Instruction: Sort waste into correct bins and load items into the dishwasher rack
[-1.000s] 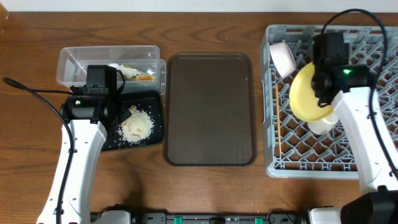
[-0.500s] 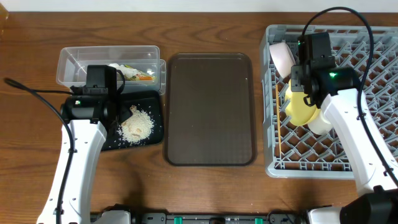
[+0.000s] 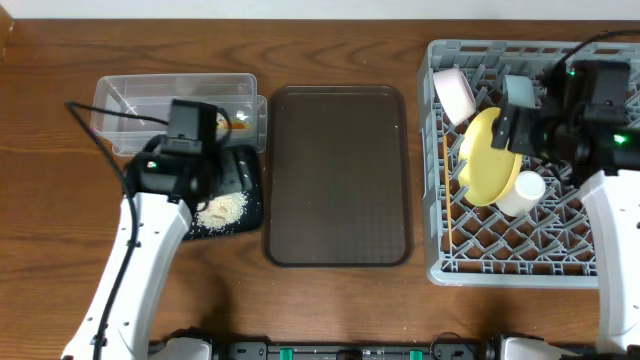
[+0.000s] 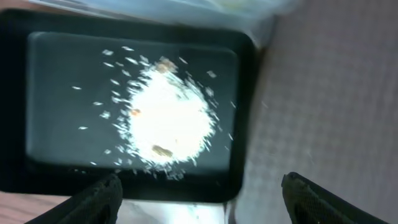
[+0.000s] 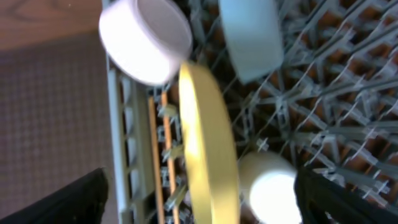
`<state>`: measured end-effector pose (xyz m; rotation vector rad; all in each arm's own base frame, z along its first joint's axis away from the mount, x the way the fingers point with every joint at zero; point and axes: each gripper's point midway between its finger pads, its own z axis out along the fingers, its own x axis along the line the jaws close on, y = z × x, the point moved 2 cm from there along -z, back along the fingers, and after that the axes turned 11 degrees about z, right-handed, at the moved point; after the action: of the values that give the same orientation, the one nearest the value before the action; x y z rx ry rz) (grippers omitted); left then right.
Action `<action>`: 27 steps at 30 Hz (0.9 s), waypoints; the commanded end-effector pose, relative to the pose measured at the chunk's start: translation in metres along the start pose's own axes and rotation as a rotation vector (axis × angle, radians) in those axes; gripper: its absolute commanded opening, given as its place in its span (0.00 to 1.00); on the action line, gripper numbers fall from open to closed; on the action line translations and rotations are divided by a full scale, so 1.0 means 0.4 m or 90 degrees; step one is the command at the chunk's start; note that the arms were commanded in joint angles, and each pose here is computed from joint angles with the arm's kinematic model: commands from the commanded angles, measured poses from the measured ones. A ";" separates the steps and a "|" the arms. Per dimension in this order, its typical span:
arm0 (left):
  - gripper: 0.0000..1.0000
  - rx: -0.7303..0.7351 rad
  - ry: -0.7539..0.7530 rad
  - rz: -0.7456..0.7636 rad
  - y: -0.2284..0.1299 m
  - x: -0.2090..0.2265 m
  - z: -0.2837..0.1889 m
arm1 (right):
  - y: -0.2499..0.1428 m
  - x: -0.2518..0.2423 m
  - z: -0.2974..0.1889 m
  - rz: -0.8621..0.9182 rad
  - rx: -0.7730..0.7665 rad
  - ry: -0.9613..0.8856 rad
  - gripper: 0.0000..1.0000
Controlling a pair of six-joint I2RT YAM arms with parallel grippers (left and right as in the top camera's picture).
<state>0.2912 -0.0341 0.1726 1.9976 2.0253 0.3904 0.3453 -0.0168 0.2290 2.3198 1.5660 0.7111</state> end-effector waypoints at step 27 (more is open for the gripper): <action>0.91 -0.288 -0.061 0.041 -0.166 0.016 -0.208 | -0.270 -0.095 -0.095 -0.024 -0.186 0.035 0.99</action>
<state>0.1989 -0.0277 0.2276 1.7539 1.6459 0.6900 0.2300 -0.0079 0.2054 2.0534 1.4374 0.9595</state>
